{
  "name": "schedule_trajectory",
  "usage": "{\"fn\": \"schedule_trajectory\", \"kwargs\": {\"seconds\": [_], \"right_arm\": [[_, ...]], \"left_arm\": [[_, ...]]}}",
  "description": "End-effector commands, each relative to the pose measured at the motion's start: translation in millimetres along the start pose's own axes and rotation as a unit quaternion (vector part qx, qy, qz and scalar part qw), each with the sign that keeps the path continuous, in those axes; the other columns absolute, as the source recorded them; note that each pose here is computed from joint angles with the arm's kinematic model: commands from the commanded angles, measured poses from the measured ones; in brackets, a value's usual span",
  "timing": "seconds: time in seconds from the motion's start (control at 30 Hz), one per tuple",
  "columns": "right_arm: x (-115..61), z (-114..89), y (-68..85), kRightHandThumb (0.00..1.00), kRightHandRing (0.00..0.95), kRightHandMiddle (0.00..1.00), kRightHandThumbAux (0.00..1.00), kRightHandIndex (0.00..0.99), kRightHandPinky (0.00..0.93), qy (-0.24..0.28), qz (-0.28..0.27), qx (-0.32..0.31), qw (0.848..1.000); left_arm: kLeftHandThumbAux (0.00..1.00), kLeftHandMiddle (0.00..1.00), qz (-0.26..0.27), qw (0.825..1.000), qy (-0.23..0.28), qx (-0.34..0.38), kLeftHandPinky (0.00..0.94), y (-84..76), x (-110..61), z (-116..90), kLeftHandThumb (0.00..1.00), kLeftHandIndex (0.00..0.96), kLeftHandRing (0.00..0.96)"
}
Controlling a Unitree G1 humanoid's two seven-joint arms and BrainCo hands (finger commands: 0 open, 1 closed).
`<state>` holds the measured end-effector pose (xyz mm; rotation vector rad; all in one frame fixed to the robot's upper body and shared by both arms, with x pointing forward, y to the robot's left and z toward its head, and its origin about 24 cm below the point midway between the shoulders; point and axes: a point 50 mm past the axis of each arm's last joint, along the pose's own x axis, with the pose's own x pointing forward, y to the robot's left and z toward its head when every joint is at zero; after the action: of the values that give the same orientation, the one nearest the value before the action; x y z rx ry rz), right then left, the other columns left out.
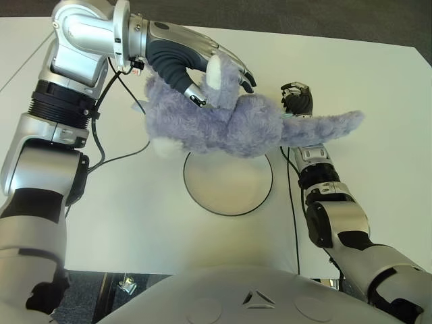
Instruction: Put the doll into the plate.
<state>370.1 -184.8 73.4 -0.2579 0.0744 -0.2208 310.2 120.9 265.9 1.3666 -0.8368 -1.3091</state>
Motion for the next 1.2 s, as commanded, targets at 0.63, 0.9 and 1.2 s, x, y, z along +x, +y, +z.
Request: {"fn": "schedule_trajectory", "kwargs": {"seconds": [0.63, 0.9, 1.2], "right_arm": [[0.3, -18, 6.0, 0.708, 0.785, 0.778, 0.718, 0.441, 0.784, 0.029, 0.036, -0.054, 0.997], [-0.3, -18, 8.1, 0.708, 0.788, 0.782, 0.72, 0.441, 0.759, 0.026, 0.048, -0.049, 0.997], [-0.6, -19, 10.2, 0.707, 0.796, 0.79, 0.721, 0.441, 0.78, 0.031, 0.053, -0.047, 0.997]], "left_arm": [[0.144, 0.0, 0.058, 0.996, -0.057, -0.045, 0.0, 0.9, 13.0, -5, 0.508, 0.0, 0.0], [0.166, 0.0, 0.074, 0.995, -0.055, -0.034, 0.0, 7.2, 5.6, -6, 0.532, 0.0, 0.0], [0.195, 0.0, 0.031, 0.999, -0.011, -0.027, 0.0, 9.9, 0.2, -6, 0.571, 0.0, 0.0]]}}
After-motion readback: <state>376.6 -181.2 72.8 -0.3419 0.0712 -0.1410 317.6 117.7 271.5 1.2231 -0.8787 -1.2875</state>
